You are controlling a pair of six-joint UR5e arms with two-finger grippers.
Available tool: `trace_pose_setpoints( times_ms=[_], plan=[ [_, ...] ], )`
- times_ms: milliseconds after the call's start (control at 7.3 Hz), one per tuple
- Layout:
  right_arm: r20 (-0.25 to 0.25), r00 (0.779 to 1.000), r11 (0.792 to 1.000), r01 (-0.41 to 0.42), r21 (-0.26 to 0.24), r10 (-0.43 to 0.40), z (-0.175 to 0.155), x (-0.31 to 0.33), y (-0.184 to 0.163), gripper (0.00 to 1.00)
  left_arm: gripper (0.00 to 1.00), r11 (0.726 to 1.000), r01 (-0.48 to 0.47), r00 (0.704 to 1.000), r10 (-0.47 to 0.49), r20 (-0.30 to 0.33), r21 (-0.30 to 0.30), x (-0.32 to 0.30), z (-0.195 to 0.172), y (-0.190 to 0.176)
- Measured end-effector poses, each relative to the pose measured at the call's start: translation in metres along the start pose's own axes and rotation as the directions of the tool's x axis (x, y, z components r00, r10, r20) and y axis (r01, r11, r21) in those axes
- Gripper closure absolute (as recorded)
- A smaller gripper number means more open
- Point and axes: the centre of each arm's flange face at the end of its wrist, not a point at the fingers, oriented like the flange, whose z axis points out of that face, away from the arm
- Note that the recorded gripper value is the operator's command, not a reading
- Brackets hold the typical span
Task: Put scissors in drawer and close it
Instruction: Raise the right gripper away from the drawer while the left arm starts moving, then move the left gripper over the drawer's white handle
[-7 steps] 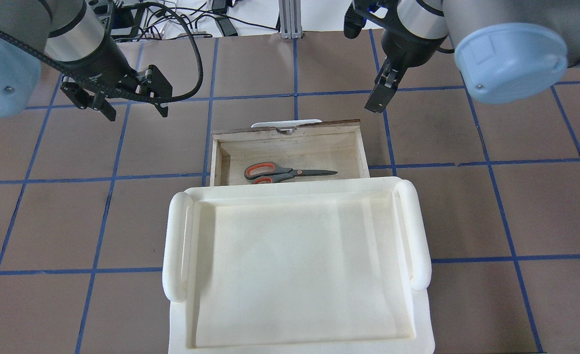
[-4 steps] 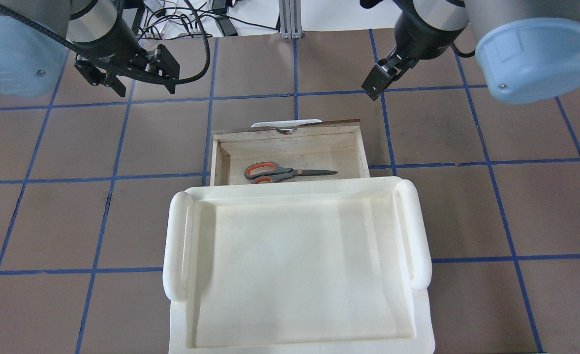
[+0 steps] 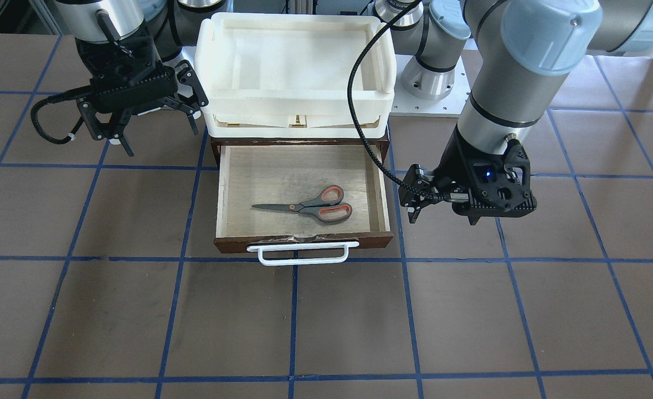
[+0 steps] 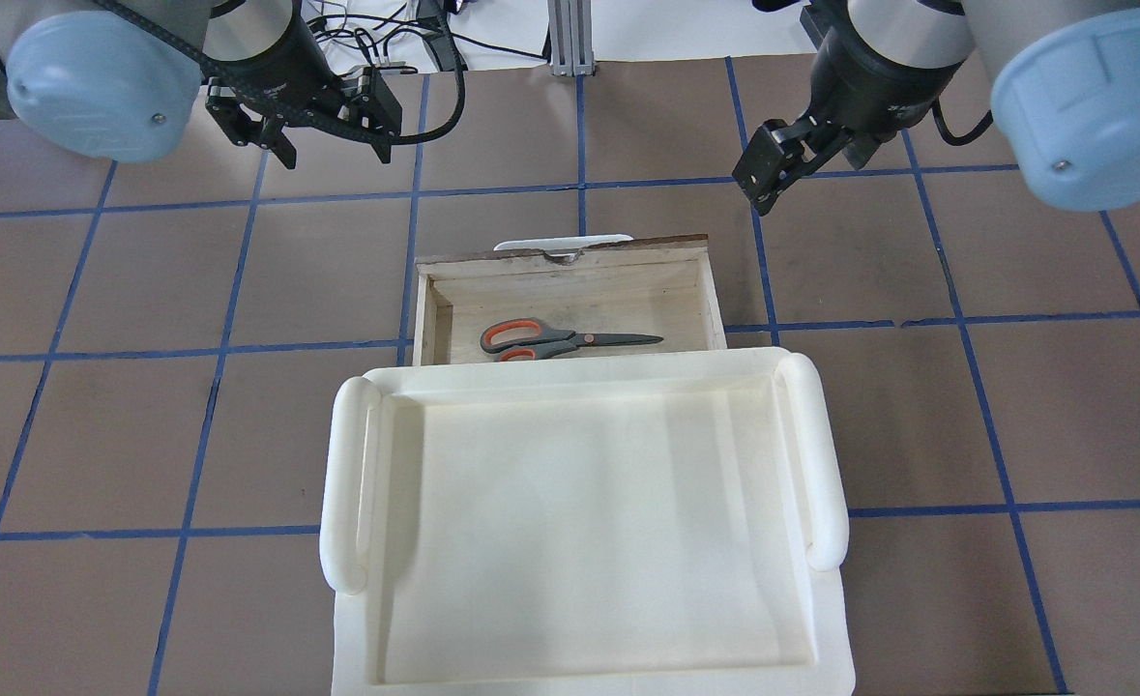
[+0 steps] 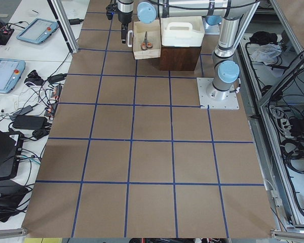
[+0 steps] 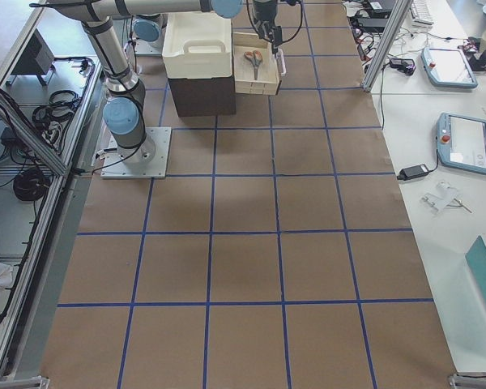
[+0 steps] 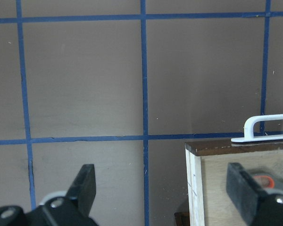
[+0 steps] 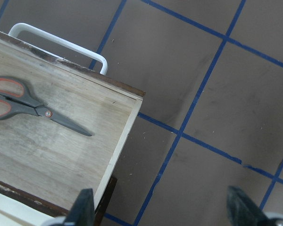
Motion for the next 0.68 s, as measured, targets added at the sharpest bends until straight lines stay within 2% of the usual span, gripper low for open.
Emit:
trace_pose_setpoints(
  times_ms=[137,411,685],
  plan=[
    [-0.002,0.999,0.999,-0.047,-0.024,0.047,-0.003,0.004,0.005,0.00,0.00,1.000,-0.001,1.000,0.001,-0.001,0.008,0.016,0.013,-0.007],
    [-0.018,0.988,0.988,-0.152,-0.020,0.152,-0.015,0.014,0.004,0.00,0.00,1.000,0.005,1.000,-0.005,-0.003,-0.003,0.042,0.049,-0.016],
    [-0.024,0.964,0.964,-0.267,-0.013,0.266,-0.019,0.021,0.003,0.00,0.00,1.000,0.020,1.000,-0.020,-0.002,-0.013,0.070,0.092,-0.023]
  ],
)
